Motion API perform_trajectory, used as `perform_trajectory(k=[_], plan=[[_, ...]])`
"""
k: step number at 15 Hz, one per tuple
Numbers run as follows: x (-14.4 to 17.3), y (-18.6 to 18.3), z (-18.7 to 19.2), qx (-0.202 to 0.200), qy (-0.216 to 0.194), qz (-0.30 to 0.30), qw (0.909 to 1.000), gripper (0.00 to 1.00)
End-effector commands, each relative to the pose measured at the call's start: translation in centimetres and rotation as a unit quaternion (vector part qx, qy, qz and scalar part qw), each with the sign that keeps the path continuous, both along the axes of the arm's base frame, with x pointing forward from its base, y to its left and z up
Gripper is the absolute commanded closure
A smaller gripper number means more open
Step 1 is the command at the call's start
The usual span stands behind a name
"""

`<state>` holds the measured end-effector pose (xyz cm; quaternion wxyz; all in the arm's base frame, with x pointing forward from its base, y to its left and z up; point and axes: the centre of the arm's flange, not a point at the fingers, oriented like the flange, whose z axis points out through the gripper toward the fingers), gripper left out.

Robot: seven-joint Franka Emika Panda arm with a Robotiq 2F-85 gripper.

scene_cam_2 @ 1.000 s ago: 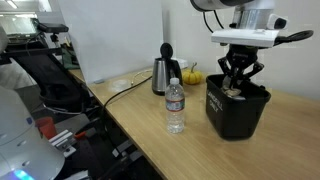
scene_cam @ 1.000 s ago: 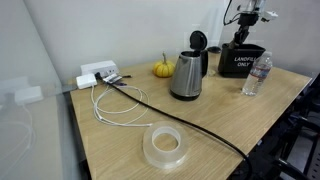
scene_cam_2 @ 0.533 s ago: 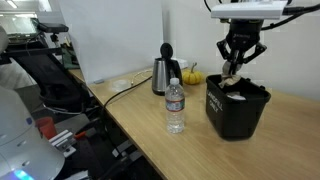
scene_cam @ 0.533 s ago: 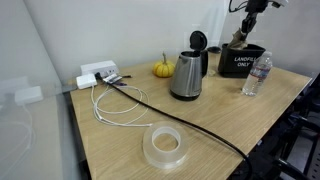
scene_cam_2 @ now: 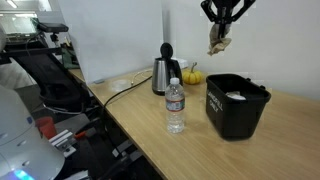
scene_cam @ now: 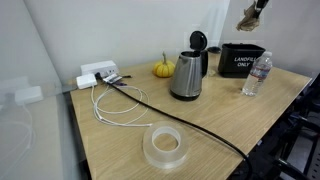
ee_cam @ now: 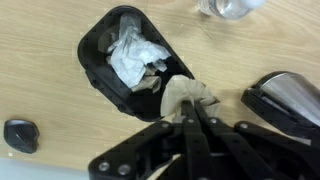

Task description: Put the brown paper in the bin on the table

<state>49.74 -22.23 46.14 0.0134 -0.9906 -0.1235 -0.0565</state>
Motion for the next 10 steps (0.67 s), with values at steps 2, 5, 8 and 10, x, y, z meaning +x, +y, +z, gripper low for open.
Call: perform_trajectory(k=[2, 5, 8, 10], plan=[[-0.5, 2.9, -2.5, 0.026, -0.033, 0.098, 0.9943, 0.98], [0.9, 4.3, -7.5, 0.069, -0.014, 0.139, 0.9878, 0.98], [2.1, 5.1, -12.7, 0.114, 0.005, 0.183, 0.9764, 1.0], [2.7, 5.9, -15.2, 0.131, 0.019, 0.221, 0.9663, 1.0]])
